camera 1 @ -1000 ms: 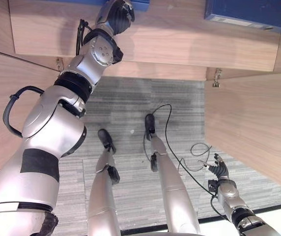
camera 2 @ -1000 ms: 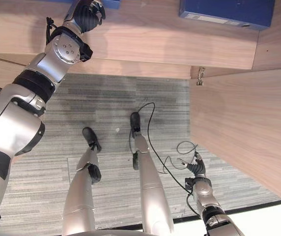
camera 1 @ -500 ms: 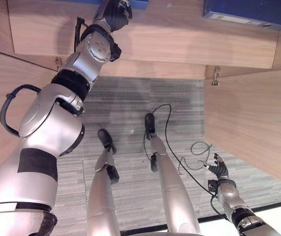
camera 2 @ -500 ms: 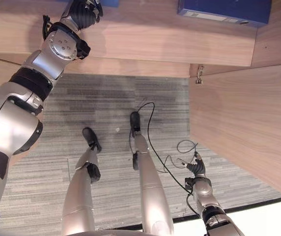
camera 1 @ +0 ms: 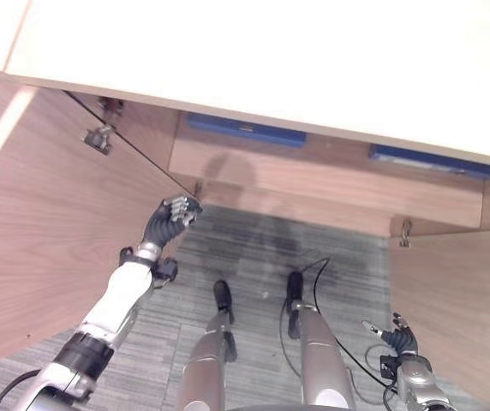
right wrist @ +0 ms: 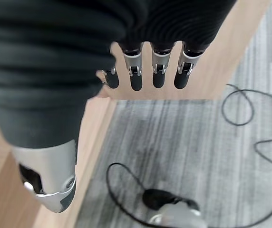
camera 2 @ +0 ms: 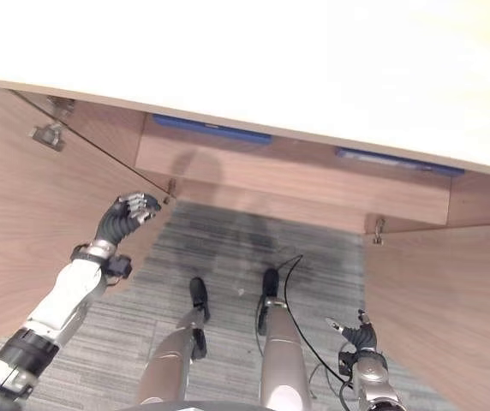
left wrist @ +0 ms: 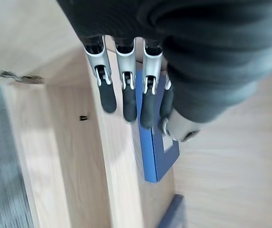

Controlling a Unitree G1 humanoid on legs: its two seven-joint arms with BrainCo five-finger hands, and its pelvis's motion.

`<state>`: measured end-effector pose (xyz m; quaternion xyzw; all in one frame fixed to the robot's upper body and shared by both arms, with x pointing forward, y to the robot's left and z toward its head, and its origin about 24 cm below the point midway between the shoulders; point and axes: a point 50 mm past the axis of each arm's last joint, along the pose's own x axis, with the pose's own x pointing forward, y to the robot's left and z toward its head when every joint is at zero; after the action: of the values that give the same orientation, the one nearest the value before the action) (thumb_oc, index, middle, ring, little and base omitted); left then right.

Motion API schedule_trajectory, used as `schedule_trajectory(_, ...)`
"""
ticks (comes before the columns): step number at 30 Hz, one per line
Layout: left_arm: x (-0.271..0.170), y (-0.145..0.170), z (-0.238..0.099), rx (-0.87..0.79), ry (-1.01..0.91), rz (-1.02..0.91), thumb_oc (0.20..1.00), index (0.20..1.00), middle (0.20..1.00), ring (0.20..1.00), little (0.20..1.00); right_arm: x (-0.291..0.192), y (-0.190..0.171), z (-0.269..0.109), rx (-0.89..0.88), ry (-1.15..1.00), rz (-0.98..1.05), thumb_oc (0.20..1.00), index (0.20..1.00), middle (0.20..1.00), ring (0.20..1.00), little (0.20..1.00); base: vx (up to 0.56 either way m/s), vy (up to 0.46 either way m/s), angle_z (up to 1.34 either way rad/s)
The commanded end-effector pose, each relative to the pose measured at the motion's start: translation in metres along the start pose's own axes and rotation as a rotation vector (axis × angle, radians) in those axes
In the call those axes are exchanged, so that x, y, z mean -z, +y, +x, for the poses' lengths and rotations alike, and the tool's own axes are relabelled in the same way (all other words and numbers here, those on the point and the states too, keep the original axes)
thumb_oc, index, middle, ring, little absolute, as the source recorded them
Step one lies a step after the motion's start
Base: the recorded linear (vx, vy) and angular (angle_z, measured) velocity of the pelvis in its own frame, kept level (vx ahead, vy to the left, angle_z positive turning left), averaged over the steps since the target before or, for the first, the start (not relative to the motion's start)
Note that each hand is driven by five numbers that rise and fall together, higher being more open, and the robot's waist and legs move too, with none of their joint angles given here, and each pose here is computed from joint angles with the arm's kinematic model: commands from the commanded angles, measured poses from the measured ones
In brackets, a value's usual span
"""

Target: Put the empty folder in the office cabinet

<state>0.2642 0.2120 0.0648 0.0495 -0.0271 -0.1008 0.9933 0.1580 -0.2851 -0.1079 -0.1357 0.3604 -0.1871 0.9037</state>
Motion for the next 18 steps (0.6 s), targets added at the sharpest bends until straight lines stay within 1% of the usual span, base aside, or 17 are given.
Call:
schedule_trajectory(1,-0.024,-0.011,0.007,0.141,-0.101,-0.105,1.0,1.0,1.0,1.0,1.0,0.03,-0.019,-0.011,0.025,0.09,-0.067,1.0,1.0,1.0,1.0,1.0,0.06,-0.013,0.14)
schedule_trajectory(3,-0.009,-0.016,-0.004,0.162,-0.033,-0.148,1.0,1.0,1.0,1.0,1.0,0.036,-0.019,-0.013,0.017,0.112,-0.08,1.0,1.0,1.0,1.0,1.0,0.04,-0.011,0.07)
schedule_trajectory(4,-0.008,-0.016,-0.004,0.161,-0.033,-0.148,1.0,1.0,1.0,1.0,1.0,0.036,-0.019,-0.013,0.016,0.112,-0.081,1.0,1.0,1.0,1.0,1.0,0.04,-0.029,0.05)
schedule_trajectory(5,0.01,-0.018,-0.014,0.159,0.045,-0.166,1.0,1.0,1.0,1.0,1.0,0.039,-0.018,-0.013,0.012,0.127,-0.089,1.0,1.0,1.0,1.0,1.0,0.05,-0.019,0.07)
schedule_trajectory(10,0.05,-0.013,-0.039,0.128,0.232,-0.126,1.0,1.0,1.0,1.0,1.0,0.046,-0.019,-0.015,-0.004,0.165,-0.12,1.0,1.0,1.0,1.0,1.0,0.06,-0.005,0.08)
schedule_trajectory(12,0.076,-0.007,-0.055,0.108,0.354,-0.015,1.0,1.0,1.0,1.0,1.0,0.047,-0.02,-0.014,-0.011,0.176,-0.136,1.0,1.0,1.0,1.0,1.0,0.06,-0.016,-0.01)
schedule_trajectory(14,0.104,-0.002,-0.071,0.104,0.49,0.16,1.0,1.0,1.0,1.0,1.0,0.049,-0.021,-0.014,-0.014,0.196,-0.16,1.0,1.0,1.0,1.0,1.0,0.08,-0.008,-0.03)
schedule_trajectory(18,0.161,-0.012,-0.114,0.098,0.789,0.277,1.0,1.0,1.0,1.0,1.0,0.059,-0.018,-0.017,-0.044,0.247,-0.2,1.0,1.0,1.0,1.0,1.0,0.08,-0.005,-0.05)
